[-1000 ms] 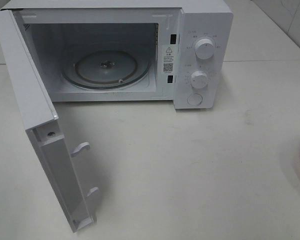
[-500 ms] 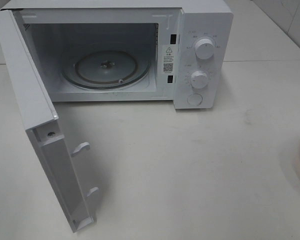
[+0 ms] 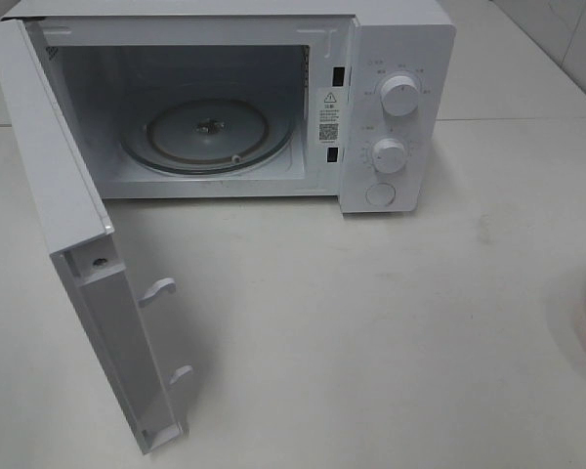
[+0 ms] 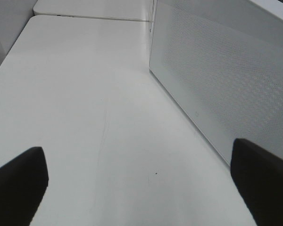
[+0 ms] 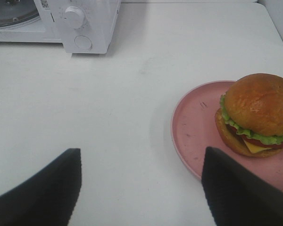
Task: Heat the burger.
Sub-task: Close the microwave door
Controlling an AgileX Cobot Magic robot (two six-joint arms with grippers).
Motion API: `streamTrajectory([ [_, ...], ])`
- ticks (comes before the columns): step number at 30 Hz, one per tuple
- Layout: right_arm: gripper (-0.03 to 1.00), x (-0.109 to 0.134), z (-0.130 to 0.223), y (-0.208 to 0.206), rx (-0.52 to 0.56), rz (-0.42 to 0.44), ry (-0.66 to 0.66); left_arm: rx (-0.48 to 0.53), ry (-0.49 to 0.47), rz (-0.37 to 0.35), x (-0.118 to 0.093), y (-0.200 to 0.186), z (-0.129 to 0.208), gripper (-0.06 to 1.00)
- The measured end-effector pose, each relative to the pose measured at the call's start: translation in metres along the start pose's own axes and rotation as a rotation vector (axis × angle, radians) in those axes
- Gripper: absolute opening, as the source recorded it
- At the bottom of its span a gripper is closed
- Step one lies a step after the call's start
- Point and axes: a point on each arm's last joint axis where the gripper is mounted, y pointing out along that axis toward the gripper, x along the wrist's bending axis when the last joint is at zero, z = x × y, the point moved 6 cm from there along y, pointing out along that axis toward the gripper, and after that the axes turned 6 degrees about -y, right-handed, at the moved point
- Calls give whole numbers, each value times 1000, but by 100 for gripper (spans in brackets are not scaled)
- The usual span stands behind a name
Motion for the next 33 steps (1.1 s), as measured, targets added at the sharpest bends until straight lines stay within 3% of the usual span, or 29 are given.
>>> streamTrajectory([
  [10,71,0,0,0,0,0,0,-6,-13,14,-2,0,-1,97],
  [15,71,0,0,0,0,0,0,-29,-15,16,-3,1,-11,89],
  [17,71,0,0,0,-1,0,0,-48,-19,13,-3,9,-23,71],
  [18,71,0,0,0,-1,0,0,-48,-19,13,-3,9,-23,71],
  [20,71,0,0,0,-1,0,0,-40,-23,10,-2,18,-30,54],
  [22,71,0,0,0,-1,0,0,-31,-24,9,-2,21,-32,50],
  [23,71,0,0,0,-1,0,0,-24,-27,6,-1,28,-36,37],
  [25,71,0,0,0,-1,0,0,-23,-29,4,-1,33,-38,33],
  [26,71,0,0,0,-1,0,0,-14,-33,0,0,45,-41,20],
  [27,71,0,0,0,-1,0,0,-14,-33,0,0,45,-41,20],
  [29,71,0,0,0,-1,0,0,-8,-39,-6,2,61,-43,4],
  [33,71,0,0,0,-1,0,0,-49,-42,-12,4,77,-48,0],
])
